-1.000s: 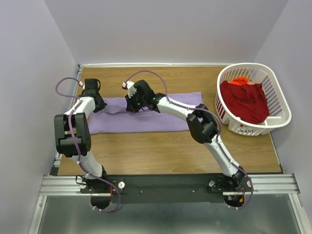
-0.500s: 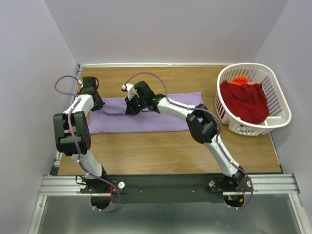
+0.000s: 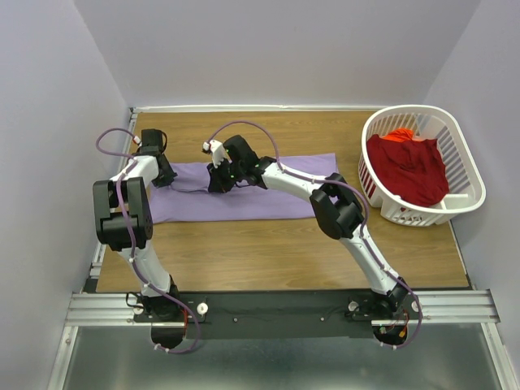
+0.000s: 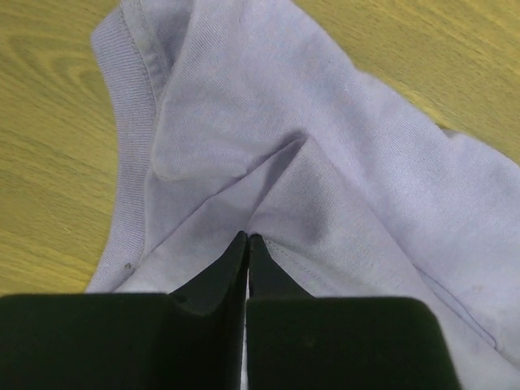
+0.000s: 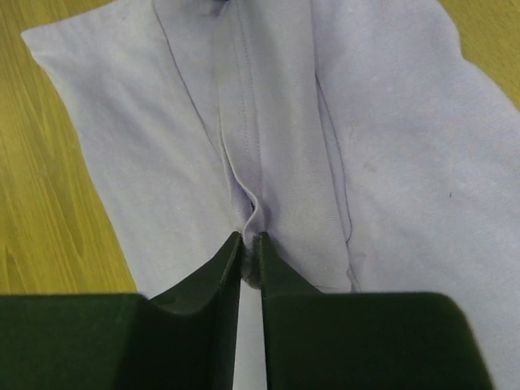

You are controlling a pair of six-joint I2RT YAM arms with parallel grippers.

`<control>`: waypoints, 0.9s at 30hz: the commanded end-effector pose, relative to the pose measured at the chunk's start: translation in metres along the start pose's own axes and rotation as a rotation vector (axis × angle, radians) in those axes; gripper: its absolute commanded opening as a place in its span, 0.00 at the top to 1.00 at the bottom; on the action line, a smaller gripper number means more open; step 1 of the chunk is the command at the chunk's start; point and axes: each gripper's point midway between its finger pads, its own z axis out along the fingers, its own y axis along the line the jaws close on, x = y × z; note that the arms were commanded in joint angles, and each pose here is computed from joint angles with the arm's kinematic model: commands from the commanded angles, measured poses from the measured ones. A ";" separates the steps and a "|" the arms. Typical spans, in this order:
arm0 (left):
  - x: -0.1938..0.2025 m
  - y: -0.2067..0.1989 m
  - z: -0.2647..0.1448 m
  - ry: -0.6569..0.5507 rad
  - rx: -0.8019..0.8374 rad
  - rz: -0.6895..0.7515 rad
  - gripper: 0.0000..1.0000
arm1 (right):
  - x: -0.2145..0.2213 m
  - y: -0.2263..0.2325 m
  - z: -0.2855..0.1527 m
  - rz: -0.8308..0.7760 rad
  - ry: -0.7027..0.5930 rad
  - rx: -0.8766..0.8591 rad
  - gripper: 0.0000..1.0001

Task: Fold and stack the t-shirts
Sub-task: Fold the tshirt

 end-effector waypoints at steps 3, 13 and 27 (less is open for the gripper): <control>-0.002 0.001 0.003 -0.007 -0.017 0.016 0.85 | 0.015 0.005 0.005 0.011 0.028 -0.044 0.68; -0.008 -0.002 -0.008 -0.037 -0.009 0.011 0.61 | 0.019 0.015 -0.005 0.021 0.042 -0.077 0.59; -0.035 0.003 -0.044 -0.153 -0.037 0.006 0.57 | -0.004 0.011 -0.028 0.016 0.004 0.014 0.55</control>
